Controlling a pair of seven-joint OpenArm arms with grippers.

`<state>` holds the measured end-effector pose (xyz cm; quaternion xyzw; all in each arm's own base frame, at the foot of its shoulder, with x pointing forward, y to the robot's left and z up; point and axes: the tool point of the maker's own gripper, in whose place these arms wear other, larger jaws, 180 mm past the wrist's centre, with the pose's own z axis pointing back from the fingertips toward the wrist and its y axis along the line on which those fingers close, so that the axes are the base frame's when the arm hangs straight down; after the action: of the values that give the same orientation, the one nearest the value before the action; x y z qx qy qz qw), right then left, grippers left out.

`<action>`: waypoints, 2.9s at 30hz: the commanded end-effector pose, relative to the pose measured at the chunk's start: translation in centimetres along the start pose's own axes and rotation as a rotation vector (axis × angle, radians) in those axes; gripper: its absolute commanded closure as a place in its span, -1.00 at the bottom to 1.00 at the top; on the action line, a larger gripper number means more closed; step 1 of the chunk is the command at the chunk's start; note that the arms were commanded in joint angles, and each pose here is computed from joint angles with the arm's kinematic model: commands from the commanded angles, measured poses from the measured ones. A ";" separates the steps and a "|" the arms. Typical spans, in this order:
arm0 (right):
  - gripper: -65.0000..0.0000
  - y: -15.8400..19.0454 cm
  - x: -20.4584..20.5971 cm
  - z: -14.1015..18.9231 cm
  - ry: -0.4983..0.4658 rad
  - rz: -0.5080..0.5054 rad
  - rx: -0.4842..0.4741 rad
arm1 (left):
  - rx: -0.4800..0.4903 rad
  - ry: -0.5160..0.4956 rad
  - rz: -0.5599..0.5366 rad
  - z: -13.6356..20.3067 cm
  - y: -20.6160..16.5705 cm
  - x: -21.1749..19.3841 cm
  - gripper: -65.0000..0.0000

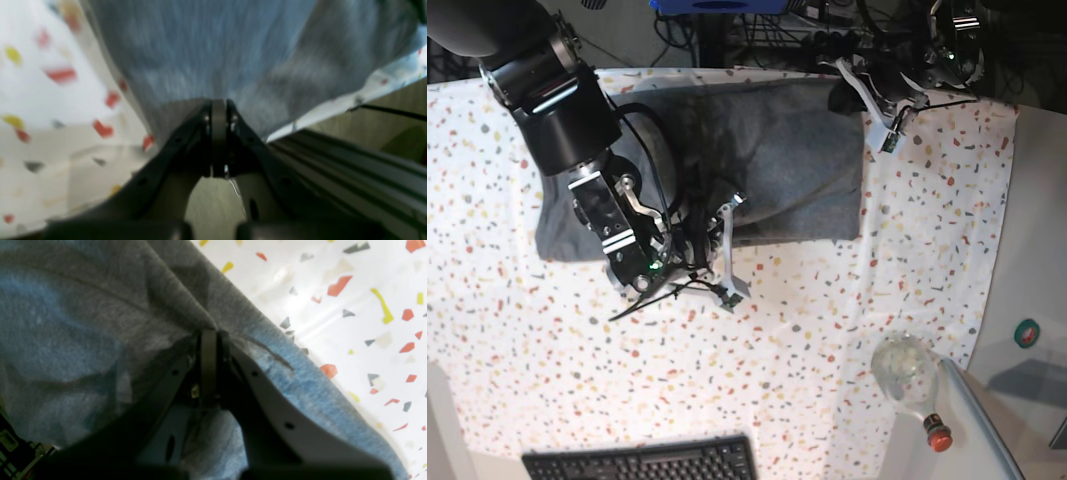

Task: Layout the t-shirt on the table in an organized manner, then fold the t-shirt properly

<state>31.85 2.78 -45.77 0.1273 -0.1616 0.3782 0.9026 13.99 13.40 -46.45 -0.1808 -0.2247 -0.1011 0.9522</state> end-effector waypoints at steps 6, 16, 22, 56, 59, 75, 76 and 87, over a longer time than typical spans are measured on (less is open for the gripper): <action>0.24 -0.7 5.0 3.6 -0.161 0.054 -0.054 | -0.002 -0.024 -0.014 0.6 0.0 0.6 1.00; 0.40 7.8 2.6 7.5 -0.256 0.203 0.003 | 0.152 -0.219 -0.110 5.1 4.4 8.5 1.00; 1.00 11.5 -1.8 3.7 -0.104 0.281 0.096 | 0.168 -0.188 -0.093 3.2 7.1 12.9 1.00; 1.00 13.1 -10.8 -0.5 0.055 0.194 0.185 | 0.057 -0.101 -0.058 -7.9 7.7 19.4 1.00; 1.00 12.9 -10.9 -0.5 0.060 0.196 0.182 | 0.101 -0.131 -0.011 -7.9 8.0 21.0 1.00; 1.00 8.6 -5.2 4.9 -0.183 0.106 0.055 | -0.032 -0.259 0.021 -1.3 5.0 18.8 1.00; 1.00 7.3 -5.1 5.5 -0.199 0.068 0.027 | -0.045 -0.244 0.032 -1.2 4.5 17.1 1.00; 1.00 -1.5 -6.1 8.3 -0.269 -0.190 -0.145 | -0.075 -0.140 0.117 -2.3 2.4 6.3 1.00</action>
<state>26.37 -4.34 -41.38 0.1361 -0.2806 0.2589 0.9142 20.23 14.31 -47.07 -0.2266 -0.2561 -0.0418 0.9388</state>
